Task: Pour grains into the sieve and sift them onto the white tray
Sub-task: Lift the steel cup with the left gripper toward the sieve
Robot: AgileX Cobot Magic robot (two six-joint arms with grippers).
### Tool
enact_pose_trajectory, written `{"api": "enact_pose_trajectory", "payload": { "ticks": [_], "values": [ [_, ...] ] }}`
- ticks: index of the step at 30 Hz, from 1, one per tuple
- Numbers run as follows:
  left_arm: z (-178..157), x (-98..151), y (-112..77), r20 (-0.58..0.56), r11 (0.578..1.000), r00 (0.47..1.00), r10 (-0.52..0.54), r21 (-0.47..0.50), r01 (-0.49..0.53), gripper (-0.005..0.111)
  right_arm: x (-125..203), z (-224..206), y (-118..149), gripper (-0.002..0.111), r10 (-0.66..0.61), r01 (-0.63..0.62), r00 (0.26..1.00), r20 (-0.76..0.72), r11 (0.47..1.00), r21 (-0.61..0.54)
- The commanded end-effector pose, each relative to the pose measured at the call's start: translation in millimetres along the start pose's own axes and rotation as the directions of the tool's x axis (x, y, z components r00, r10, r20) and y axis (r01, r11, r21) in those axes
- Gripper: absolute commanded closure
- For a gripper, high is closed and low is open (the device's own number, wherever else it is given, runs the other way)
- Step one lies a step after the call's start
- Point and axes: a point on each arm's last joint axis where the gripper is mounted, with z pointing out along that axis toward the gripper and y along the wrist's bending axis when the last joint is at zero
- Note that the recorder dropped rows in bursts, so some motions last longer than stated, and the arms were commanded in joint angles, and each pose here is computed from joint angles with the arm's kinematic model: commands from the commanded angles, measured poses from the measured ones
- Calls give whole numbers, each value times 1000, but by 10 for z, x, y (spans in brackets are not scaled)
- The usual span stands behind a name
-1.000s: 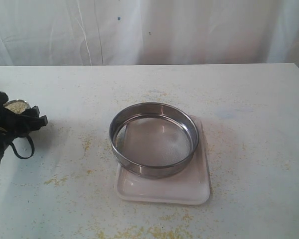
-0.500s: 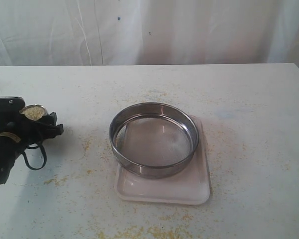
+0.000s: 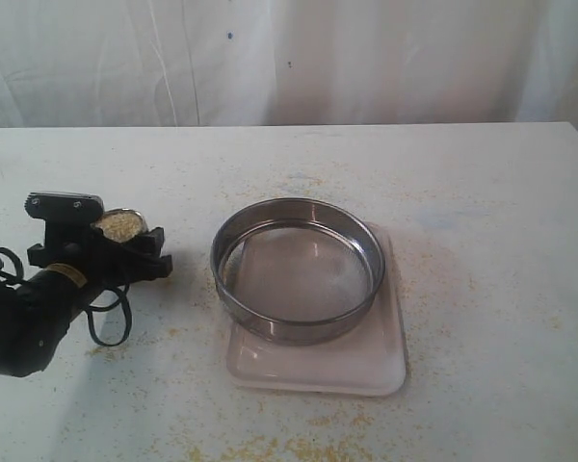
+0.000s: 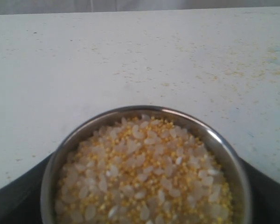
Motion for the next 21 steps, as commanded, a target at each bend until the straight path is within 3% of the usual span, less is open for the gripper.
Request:
{"api": "enact_pose_trajectory", "payload": {
  "ticks": [1,11,21],
  "values": [
    [-45,87,-126,-60,998,998,27,50,-24,107,7,0,-6,108,-8,8,1000,8,1000,9],
    [-167,78,-221,-59,994,995,79,76,-75,107,7,0,-6,108,-8,8,1000,8,1000,9],
    [-358,-144,-221,-23,993,996,85,87,-82,107,7,0,-6,108,-8,8,1000,8,1000,9]
  ]
}}
